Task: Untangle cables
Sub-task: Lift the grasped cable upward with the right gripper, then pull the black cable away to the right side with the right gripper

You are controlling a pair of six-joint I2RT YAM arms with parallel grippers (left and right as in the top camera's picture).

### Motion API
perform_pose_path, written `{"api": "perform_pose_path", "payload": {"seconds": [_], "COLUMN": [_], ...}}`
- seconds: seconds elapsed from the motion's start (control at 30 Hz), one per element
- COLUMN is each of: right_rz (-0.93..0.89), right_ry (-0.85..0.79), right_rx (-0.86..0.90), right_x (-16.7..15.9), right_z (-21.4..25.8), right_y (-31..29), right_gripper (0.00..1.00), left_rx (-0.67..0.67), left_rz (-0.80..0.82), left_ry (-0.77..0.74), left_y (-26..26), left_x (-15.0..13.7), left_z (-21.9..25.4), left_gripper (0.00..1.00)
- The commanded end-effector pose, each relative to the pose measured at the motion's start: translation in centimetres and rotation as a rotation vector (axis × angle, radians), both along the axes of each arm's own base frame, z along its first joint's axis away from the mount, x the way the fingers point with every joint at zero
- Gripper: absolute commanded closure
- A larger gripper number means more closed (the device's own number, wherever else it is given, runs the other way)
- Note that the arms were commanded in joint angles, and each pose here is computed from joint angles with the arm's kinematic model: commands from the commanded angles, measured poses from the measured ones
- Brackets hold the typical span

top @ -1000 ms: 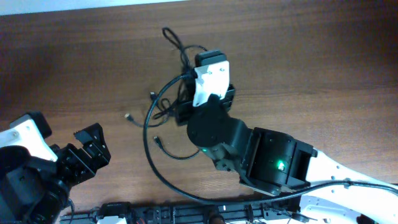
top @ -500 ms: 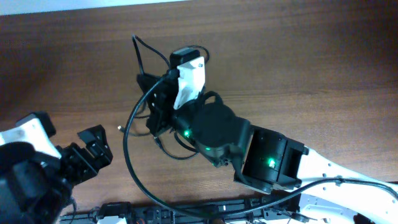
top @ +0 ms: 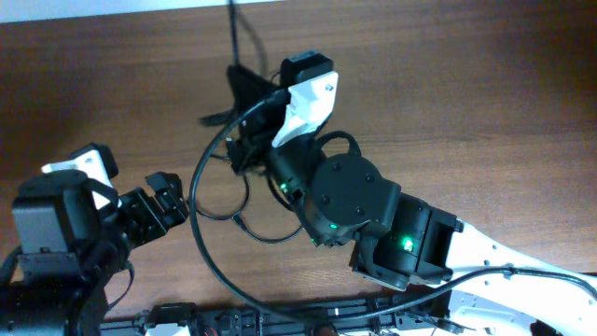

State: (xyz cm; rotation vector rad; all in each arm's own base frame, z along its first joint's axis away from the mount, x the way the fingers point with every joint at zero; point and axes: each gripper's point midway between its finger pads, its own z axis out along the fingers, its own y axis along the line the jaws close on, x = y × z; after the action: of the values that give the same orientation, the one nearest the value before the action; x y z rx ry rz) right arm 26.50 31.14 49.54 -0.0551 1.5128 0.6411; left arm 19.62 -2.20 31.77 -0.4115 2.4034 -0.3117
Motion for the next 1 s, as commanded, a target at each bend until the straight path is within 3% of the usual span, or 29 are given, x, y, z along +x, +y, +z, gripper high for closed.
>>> {"api": "perform_pose_path", "payload": {"seconds": [0.0,0.3,0.5,0.77,0.97], "right_rz": [-0.182,-0.169,-0.050,0.098,-0.009], "right_ry": [-0.011,0.140,0.113,0.169,0.235], "right_rx": [-0.143,-0.559,-0.796,-0.779,-0.748], "right_x": [1.0,0.7,0.0,2.6,6.6], "right_z": [-0.5,-8.6,-10.7,-12.1,-12.3], "right_y": [-3.1,-4.3,-3.5,-4.0,-8.7], "right_gripper": [0.96,0.96,0.96,0.96,0.96], "left_rx": [-0.002,0.026,0.045,0.025,0.025], "left_rz": [-0.069,-0.152,-0.176,-0.192,-0.192], "left_ry": [-0.004,-0.018,-0.016,-0.016,-0.017], "left_y": [-0.8,-1.3,-1.4,-1.8,-1.8], "left_x": [0.1,0.0,0.1,0.0,0.1], "left_z": [-0.1,0.0,-0.1,-0.1,-0.1], "left_gripper": [0.01,0.01,0.01,0.01,0.01]}}
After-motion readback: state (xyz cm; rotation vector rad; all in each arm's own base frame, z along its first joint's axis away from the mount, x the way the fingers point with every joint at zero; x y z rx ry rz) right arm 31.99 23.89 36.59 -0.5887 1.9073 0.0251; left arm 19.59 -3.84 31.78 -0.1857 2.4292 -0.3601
